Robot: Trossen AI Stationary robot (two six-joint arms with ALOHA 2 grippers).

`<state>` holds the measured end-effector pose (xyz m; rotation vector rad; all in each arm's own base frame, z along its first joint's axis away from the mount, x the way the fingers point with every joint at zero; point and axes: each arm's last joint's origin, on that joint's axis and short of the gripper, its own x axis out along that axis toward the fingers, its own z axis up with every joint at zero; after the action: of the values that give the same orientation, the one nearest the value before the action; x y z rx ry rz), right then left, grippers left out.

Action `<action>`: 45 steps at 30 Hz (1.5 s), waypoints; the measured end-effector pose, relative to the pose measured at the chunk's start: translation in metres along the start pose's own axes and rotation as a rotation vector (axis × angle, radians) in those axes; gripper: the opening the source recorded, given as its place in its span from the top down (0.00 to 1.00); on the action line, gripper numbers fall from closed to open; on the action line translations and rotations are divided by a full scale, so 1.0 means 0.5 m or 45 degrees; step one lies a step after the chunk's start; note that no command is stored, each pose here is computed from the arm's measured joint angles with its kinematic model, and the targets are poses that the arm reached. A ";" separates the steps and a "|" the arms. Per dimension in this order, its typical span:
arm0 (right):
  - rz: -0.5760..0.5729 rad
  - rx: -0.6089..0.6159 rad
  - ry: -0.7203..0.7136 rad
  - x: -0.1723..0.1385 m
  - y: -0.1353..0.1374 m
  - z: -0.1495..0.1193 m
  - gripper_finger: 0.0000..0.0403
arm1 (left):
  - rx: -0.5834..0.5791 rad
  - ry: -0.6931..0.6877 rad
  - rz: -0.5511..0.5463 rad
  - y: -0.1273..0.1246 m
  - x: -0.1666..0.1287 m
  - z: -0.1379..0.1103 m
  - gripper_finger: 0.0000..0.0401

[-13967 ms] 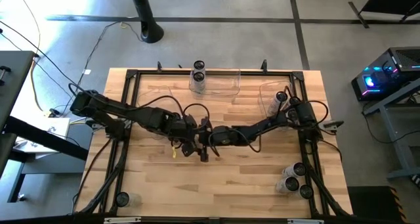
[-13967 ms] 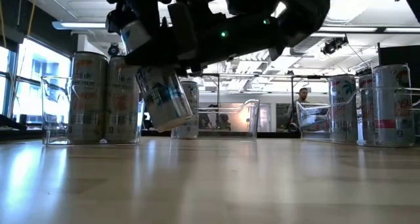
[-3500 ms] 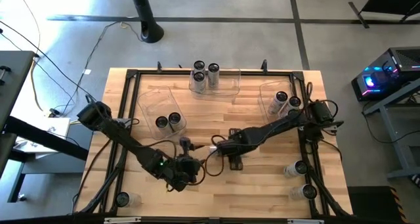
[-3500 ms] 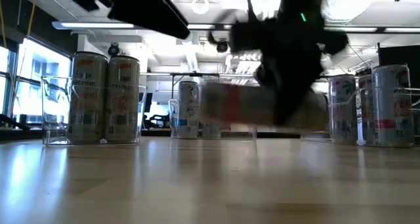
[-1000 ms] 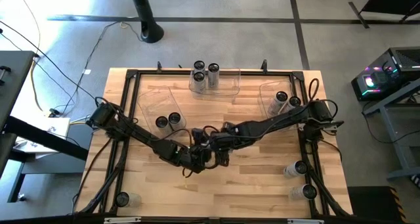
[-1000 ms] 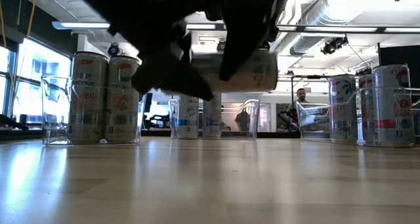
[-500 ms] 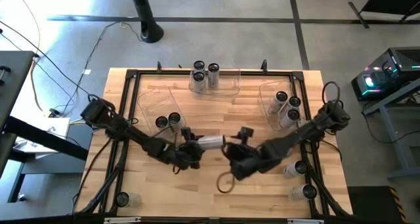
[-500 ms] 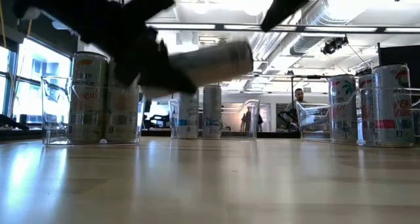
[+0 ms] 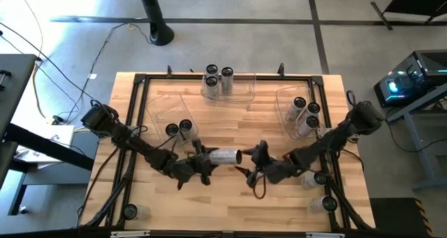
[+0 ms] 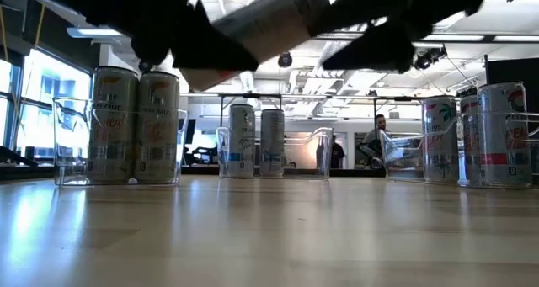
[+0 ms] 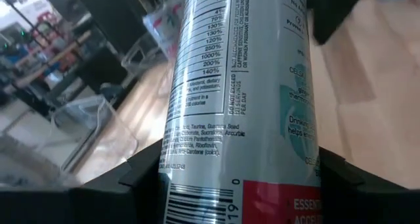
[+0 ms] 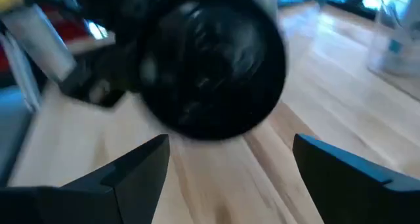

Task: Sort soda cans
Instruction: Put the white/pink soda can into the right transparent bin

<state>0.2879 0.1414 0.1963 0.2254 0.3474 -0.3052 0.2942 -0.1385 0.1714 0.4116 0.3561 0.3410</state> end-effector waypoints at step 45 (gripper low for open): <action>-0.785 0.009 0.891 -0.118 -0.182 0.343 0.40 | -0.176 0.173 -0.153 0.010 0.021 -0.033 0.07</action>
<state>0.2563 0.0261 0.3600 0.2233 1.1153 -0.8388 0.2955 -0.1246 0.1570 0.2307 0.4846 0.2748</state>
